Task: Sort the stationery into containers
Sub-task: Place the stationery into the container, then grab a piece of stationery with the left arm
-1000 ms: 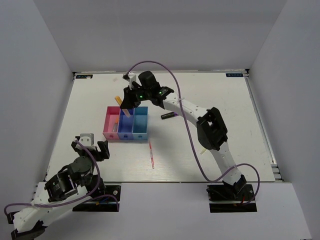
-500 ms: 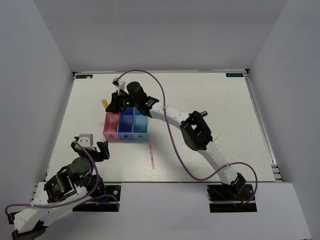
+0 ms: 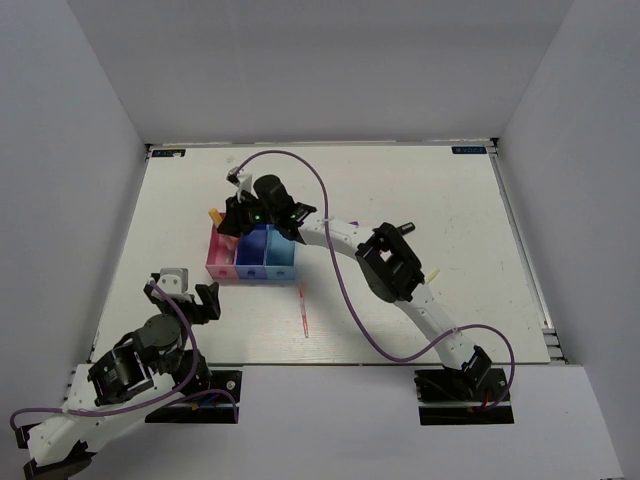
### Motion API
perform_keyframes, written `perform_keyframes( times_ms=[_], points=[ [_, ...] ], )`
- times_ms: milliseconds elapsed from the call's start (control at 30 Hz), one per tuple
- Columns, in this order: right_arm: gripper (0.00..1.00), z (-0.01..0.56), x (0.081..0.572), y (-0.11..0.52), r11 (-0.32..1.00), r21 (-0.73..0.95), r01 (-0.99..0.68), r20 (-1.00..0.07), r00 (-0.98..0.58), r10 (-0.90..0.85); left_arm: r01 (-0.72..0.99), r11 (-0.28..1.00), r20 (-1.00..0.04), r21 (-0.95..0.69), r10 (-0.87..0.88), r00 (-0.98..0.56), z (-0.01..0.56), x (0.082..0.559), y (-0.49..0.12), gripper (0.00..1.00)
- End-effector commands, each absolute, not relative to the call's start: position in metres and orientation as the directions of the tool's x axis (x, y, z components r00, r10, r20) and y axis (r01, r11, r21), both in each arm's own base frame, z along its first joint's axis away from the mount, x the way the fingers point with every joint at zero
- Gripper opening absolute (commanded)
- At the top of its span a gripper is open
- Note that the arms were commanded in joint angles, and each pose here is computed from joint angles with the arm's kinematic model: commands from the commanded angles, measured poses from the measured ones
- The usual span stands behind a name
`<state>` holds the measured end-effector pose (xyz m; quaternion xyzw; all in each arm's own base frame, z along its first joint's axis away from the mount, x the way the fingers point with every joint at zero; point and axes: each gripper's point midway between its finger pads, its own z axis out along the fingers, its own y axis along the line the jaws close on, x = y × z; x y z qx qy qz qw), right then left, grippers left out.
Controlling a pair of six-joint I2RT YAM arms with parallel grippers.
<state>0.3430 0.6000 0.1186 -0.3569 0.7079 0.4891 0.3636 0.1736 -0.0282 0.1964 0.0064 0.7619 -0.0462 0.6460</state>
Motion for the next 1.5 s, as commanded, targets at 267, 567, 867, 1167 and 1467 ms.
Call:
perform_keyframes(
  times_ms=[267,567,867,1167,1467],
  points=[
    [0.44,0.183,0.344,0.597,0.223,0.327,-0.918,-0.931,-0.353,-0.090,0.084,0.995,-0.985,-0.050,-0.035,-0.171,0.195,0.175,-0.032,0.82],
    [0.46,0.211,0.342,0.568,0.246,0.273,-0.930,-0.936,-0.315,-0.156,0.077,0.996,-0.985,-0.041,-0.027,-0.173,0.193,0.175,-0.032,0.82],
    [0.00,0.226,0.366,0.428,0.498,-0.087,-0.863,-0.839,-0.206,-0.503,0.178,0.983,-0.968,0.040,0.083,-0.237,0.182,0.178,-0.056,0.69],
    [0.38,0.180,0.322,0.297,0.495,-0.255,-0.831,-0.665,-0.221,-0.713,0.335,0.927,-0.886,0.169,0.292,-0.361,0.150,0.176,-0.089,0.75],
    [0.77,0.117,0.262,0.215,0.590,-0.168,-0.790,-0.640,-0.368,-0.675,0.450,0.875,-0.832,0.180,0.379,-0.405,0.132,0.170,-0.111,0.79]
  ],
)
